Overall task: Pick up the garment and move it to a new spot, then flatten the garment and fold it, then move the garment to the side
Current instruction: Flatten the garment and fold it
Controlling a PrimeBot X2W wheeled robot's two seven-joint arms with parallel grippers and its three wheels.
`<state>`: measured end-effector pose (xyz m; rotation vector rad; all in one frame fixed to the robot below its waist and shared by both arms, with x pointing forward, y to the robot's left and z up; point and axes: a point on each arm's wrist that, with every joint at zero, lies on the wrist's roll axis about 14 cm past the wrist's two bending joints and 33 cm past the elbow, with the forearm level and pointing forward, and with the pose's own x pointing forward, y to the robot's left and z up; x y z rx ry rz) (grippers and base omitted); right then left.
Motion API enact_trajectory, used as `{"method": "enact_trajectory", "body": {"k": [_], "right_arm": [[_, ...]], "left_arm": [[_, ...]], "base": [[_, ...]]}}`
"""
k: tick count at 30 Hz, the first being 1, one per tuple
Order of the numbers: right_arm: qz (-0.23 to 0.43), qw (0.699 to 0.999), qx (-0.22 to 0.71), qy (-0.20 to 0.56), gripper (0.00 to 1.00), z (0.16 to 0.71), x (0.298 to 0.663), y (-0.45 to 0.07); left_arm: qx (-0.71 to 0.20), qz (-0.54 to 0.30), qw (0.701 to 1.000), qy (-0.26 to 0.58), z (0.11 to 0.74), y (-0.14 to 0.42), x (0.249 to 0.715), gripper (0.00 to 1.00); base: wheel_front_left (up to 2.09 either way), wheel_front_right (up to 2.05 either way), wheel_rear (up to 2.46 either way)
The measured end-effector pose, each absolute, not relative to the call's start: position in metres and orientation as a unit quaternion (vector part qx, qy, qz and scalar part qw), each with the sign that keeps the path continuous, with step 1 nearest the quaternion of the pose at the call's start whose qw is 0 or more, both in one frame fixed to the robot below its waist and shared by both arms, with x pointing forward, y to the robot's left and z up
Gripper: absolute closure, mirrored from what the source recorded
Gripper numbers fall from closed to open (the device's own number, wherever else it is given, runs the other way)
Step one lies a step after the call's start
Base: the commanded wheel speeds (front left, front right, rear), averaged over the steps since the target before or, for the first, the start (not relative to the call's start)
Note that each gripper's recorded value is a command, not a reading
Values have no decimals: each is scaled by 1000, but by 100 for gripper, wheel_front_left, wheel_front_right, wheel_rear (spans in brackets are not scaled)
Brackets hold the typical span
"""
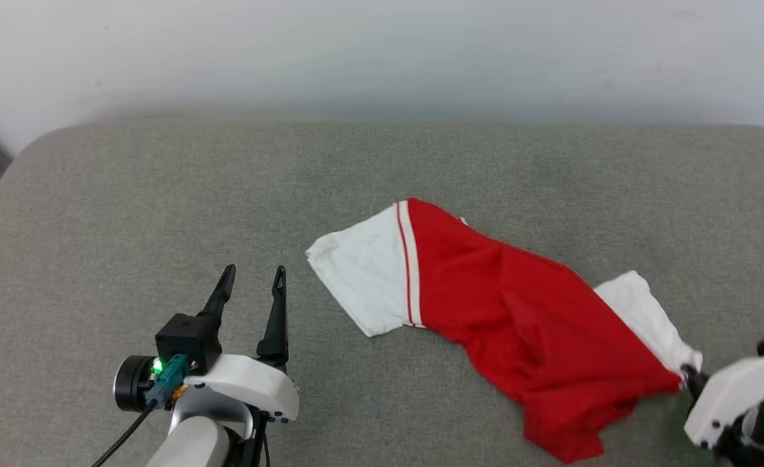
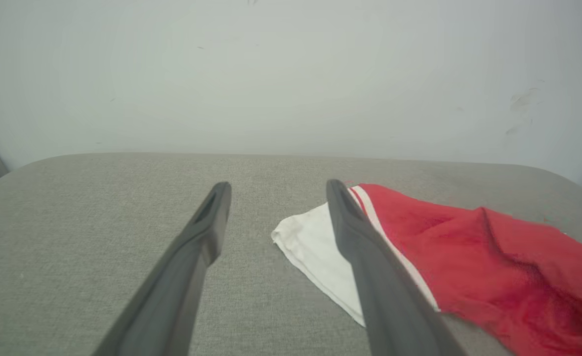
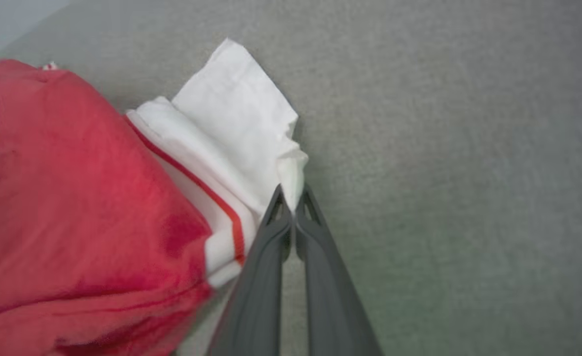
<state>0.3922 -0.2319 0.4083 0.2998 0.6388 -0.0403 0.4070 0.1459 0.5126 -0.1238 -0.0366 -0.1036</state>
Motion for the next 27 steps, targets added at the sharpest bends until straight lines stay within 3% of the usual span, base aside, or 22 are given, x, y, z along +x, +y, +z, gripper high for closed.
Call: {"method": "enact_trajectory", "body": {"k": [1, 2, 3, 4, 9, 19, 27], "right_arm": [[-39, 931, 159, 326, 100, 395, 377, -239], [-55, 924, 166, 340, 85, 384, 363, -244], [-68, 918, 166, 353, 53, 373, 350, -248], [-76, 915, 171, 357, 0, 366, 342, -249], [-98, 937, 186, 280, 0, 383, 350, -253], [-55, 993, 97, 26, 0, 503, 384, -249], [16, 999, 41, -23, 0, 539, 357, -200]], "left_arm": [[-62, -52, 997, -17, 513, 146, 407, 0], [-62, -52, 997, -15, 512, 145, 406, 0], [-63, -52, 997, -13, 511, 145, 404, 0], [-65, -52, 997, -11, 510, 145, 404, 0], [-63, -44, 997, -4, 507, 150, 400, 0], [-58, -25, 998, -5, 512, 164, 380, 0], [-46, -22, 999, -6, 519, 168, 371, 0]], "base": [[0, 0, 0], [0, 0, 0], [0, 0, 0], [0, 0, 0], [0, 0, 0], [0, 0, 0], [0, 0, 0]]}}
